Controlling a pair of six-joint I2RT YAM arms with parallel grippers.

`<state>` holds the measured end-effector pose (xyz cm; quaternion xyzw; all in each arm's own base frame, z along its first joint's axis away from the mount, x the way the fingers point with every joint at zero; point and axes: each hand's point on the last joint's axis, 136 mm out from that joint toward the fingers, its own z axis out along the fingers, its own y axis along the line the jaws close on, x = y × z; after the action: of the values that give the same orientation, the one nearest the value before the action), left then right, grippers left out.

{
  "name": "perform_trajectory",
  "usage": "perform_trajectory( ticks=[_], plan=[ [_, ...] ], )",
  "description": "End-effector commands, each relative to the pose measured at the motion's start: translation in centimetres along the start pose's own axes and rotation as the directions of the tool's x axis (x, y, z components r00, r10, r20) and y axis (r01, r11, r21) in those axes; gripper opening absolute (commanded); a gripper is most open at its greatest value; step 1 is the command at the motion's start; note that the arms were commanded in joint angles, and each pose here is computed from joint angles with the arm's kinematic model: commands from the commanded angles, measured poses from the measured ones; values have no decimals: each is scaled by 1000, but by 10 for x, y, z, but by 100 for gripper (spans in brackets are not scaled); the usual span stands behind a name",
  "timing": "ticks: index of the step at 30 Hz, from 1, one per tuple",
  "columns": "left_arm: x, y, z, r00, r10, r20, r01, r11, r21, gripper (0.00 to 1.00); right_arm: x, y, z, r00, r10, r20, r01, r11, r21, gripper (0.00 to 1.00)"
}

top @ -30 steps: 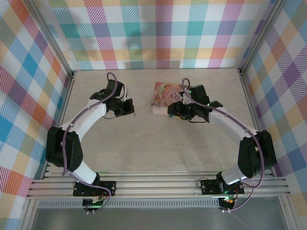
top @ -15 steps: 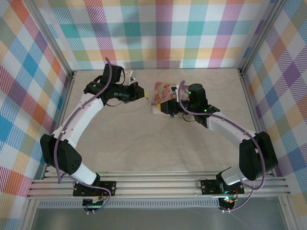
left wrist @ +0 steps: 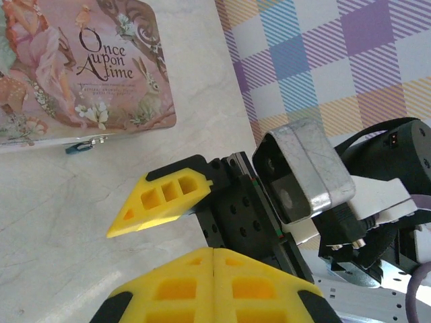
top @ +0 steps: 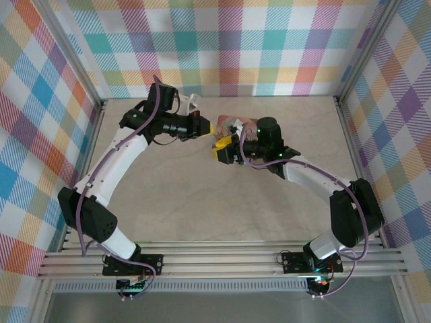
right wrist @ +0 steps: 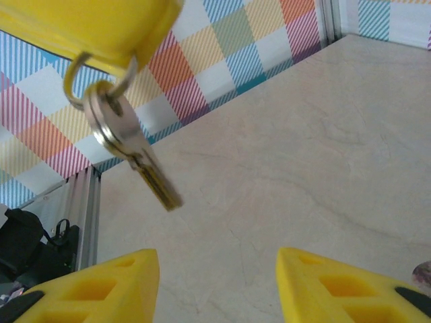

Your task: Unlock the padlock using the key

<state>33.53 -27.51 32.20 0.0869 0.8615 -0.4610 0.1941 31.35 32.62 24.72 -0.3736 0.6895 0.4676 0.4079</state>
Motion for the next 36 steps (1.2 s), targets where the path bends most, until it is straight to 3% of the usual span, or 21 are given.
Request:
perform_trajectory(
  ticks=[1,19,31,36],
  plan=[
    [4,-13,-1,1000,-9,-27,10,999,30,0,-26,10,3,991,-120,64,122,992,-36,49],
    [6,-7,4,998,-32,-47,33,999,17,0,-36,17,5,978,-184,98,190,980,-60,35],
    [10,-2,5,997,-42,-60,42,999,4,0,-35,21,1,976,-204,79,209,976,-55,2],
    [11,1,7,997,-41,-60,41,999,-6,0,-26,22,-3,991,-135,-4,135,989,-54,0]
  ],
)
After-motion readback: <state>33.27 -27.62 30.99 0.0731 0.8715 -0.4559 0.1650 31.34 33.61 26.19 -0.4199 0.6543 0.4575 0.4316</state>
